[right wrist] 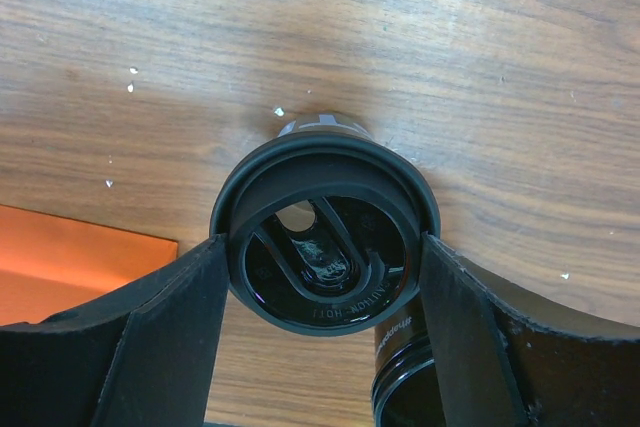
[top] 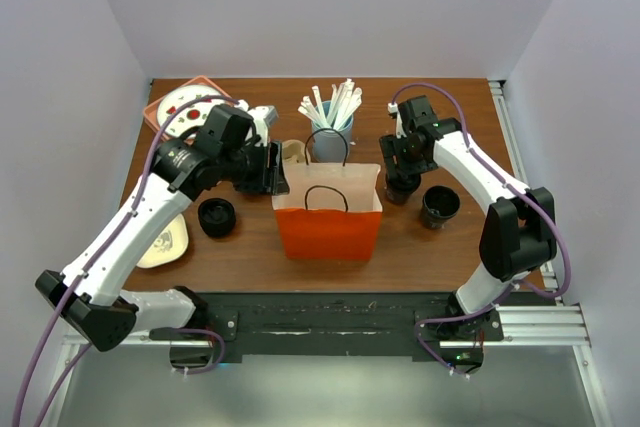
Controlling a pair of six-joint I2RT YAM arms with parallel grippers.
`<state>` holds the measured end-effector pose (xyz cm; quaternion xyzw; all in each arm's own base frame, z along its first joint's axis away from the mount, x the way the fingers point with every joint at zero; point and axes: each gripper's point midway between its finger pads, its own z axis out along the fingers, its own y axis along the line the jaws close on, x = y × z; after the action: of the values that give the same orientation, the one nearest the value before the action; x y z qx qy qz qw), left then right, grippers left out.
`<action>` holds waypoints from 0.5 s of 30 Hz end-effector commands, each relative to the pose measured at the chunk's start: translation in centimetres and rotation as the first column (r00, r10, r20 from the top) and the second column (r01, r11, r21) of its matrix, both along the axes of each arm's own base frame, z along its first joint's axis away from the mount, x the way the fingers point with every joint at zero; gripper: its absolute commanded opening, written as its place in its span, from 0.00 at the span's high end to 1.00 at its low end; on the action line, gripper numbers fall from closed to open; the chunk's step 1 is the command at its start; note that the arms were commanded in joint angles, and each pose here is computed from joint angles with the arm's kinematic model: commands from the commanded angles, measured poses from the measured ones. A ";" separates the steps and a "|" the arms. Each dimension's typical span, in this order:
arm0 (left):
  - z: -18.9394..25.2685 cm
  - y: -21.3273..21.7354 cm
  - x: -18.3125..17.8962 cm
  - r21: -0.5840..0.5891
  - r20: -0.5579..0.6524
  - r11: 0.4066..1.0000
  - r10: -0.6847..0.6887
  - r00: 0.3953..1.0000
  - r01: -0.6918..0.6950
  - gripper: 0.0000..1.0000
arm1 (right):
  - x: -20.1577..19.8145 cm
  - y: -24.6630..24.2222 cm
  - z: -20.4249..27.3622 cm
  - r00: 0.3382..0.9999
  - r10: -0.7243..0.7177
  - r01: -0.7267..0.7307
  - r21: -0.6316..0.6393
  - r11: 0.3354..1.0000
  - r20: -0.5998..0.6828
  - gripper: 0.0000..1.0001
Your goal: Pack the takeout coffee
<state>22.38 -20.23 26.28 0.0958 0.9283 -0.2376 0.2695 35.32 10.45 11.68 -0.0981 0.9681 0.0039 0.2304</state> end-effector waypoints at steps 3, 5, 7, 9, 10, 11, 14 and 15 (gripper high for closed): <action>2.0 2.3 1.3 0.061 0.074 0.990 0.119 0.990 -0.124 0.41 | -0.9 -0.3 1.9 0.999 -0.032 0.031 0.008 0.999 0.031 0.39; 1.8 2.2 1.2 0.063 0.070 0.991 0.116 0.991 -0.120 0.42 | -1.1 -0.3 3.1 0.998 -0.034 0.033 0.019 0.999 0.051 0.40; 1.5 1.9 1.2 0.054 0.060 0.993 0.104 0.993 -0.107 0.47 | -1.3 -0.4 4.7 0.998 -0.033 0.032 0.024 0.999 0.060 0.41; 1.5 1.2 1.1 0.025 0.049 0.996 0.083 0.995 -0.084 0.52 | -2.0 -0.7 6.4 0.997 -0.036 0.035 0.025 0.999 0.070 0.43; 1.2 1.0 1.0 0.018 0.039 0.996 0.082 0.996 -0.083 0.57 | -1.9 -0.5 7.8 0.995 -0.033 0.029 0.040 0.999 0.098 0.44; 1.2 0.7 0.9 0.005 0.033 0.998 0.070 0.997 -0.070 0.59 | -2.5 -0.6 9.1 0.993 -0.032 0.026 0.049 0.998 0.111 0.45; 0.8 0.2 0.9 -0.011 0.024 0.998 0.058 0.998 -0.058 0.69 | -2.7 -0.4 12.8 0.983 -0.028 0.013 0.083 0.996 0.179 0.46; 0.8 0.1 1.0 -0.016 0.030 0.998 0.056 0.998 -0.055 0.73 | -3.5 -0.5 13.8 0.983 -0.024 0.008 0.088 0.996 0.181 0.46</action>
<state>23.08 -19.19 26.91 0.0698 0.9320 -0.2106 0.2866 33.30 9.95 18.83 -0.0836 0.9600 0.0157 0.2666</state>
